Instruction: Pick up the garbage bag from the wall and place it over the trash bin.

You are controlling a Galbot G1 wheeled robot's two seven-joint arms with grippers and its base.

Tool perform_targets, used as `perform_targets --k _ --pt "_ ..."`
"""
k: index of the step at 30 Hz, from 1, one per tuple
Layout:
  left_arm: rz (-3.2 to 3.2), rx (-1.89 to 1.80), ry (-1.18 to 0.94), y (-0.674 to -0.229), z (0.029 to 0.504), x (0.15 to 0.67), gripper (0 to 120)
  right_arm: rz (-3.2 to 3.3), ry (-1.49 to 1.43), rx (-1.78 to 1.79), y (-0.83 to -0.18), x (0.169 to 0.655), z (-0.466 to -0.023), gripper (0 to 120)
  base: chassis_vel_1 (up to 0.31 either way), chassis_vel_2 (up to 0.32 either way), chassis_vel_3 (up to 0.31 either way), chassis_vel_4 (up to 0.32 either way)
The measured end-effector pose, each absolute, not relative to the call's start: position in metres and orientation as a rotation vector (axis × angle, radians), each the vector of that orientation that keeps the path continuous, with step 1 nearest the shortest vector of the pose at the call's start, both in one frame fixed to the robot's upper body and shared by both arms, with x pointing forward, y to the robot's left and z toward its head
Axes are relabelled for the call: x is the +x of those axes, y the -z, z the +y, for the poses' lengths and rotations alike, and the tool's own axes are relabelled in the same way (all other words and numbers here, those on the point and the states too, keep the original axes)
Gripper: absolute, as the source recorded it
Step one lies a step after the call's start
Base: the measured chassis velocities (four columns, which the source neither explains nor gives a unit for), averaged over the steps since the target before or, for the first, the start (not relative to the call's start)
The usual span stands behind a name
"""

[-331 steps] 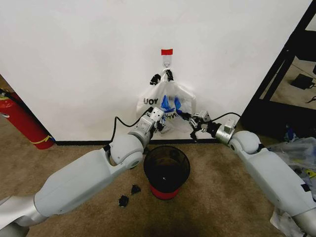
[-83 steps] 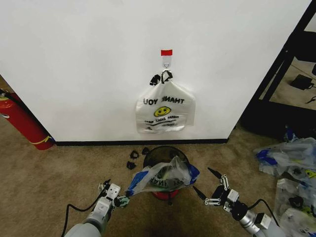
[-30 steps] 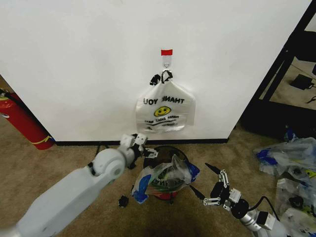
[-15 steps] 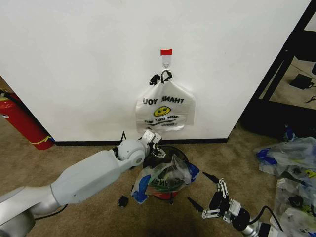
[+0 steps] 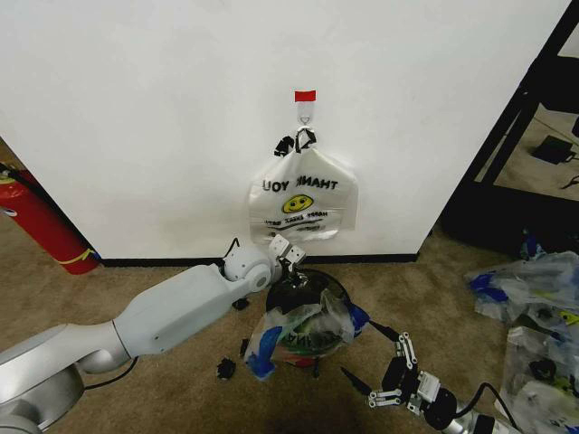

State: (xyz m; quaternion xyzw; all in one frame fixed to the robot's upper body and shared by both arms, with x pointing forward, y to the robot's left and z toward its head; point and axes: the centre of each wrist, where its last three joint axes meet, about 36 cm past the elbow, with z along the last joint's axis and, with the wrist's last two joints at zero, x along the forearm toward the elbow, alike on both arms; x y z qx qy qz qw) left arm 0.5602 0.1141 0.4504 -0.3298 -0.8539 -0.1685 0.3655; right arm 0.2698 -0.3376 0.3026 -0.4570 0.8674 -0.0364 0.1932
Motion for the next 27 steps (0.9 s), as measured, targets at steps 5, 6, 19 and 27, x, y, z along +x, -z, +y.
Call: perform_targets --k 5,6,19,27 --pt "-2.226 -0.808 0.437 -0.455 0.123 0.557 8 2.434 0.092 -1.286 -0.300 0.269 -0.335 100 0.000 0.000 0.000 0.000" --pt "-2.226 -0.808 0.437 -0.455 0.123 0.557 8 2.434 0.092 -1.286 -0.300 0.269 -0.335 100 0.000 0.000 0.000 0.000" --pt "-2.312 -0.448 -0.214 -0.501 0.161 0.469 3 2.467 0.048 -1.214 -0.307 0.281 -0.331 100 0.000 0.000 0.000 0.000" --pt "-2.289 -0.296 -0.421 -0.479 0.177 0.421 3 2.562 0.002 -1.055 -0.320 0.283 -0.328 100 0.000 0.000 0.000 0.000"
